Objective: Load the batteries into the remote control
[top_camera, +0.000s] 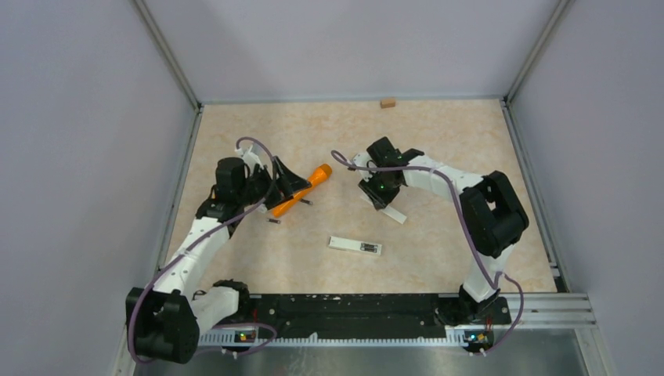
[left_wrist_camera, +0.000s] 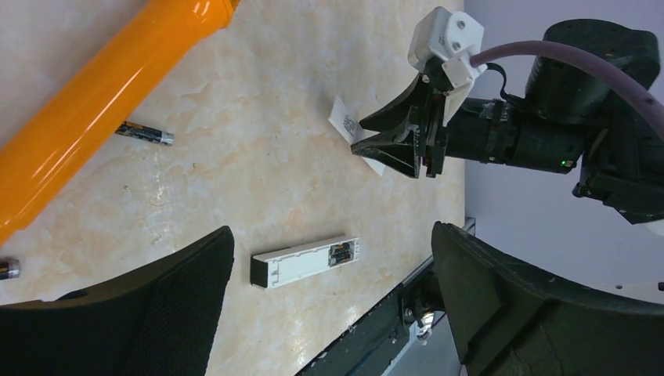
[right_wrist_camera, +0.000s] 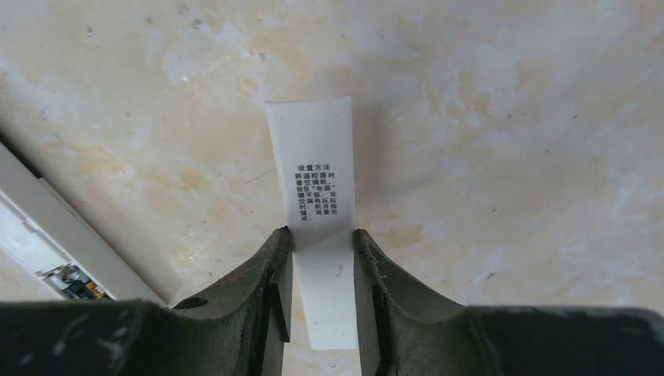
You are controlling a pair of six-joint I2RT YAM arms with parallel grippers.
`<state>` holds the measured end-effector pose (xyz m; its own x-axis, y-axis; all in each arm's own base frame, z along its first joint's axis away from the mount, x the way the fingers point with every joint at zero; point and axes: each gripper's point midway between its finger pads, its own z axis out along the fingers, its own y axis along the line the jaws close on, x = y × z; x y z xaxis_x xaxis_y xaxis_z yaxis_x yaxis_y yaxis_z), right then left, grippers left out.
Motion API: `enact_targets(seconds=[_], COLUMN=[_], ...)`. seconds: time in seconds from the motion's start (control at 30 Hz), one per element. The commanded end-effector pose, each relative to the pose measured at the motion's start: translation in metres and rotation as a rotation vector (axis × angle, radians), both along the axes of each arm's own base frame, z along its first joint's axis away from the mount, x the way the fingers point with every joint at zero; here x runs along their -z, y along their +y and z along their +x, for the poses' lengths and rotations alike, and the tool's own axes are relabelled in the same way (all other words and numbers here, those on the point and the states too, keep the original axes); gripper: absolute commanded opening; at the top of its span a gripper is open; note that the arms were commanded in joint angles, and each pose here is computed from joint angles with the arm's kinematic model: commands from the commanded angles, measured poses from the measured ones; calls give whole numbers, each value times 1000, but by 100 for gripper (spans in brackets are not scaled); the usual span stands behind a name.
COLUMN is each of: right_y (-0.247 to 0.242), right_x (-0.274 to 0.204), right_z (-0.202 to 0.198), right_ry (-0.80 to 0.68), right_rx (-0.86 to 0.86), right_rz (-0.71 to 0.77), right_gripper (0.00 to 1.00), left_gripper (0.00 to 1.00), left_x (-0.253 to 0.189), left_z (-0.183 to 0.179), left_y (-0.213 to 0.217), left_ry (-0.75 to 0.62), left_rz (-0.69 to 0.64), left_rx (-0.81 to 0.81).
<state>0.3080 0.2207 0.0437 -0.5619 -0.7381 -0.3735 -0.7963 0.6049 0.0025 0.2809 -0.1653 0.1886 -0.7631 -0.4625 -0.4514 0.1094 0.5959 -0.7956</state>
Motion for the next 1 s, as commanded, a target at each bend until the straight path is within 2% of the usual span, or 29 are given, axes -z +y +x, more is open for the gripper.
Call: enact_targets(seconds=[0.0,0.27,0.47,0.77,0.97], right_y=[24,48,69,91,101], right_x=[-30,-54,-62,-73,-80], right_z=[-1,-22,-43,-64,-70], right_ry=[-82,-104,-96,-82,-83], right_rx=[-75,-165,-248,-318,-344], right_rz=[100,195,234,297,337], right_gripper=[28,28,28,28,28], left_gripper=[99,97,87,78,68], left_x=[1,20,28,45,50], left_z=[1,3,4,1,-7], left_y=[-16,-49,-77,-89,-97], left_ry=[-16,37,75,159,201], left_rz=[-50,-64,-80,-111,-150], left_rx=[41,117,187,216,239])
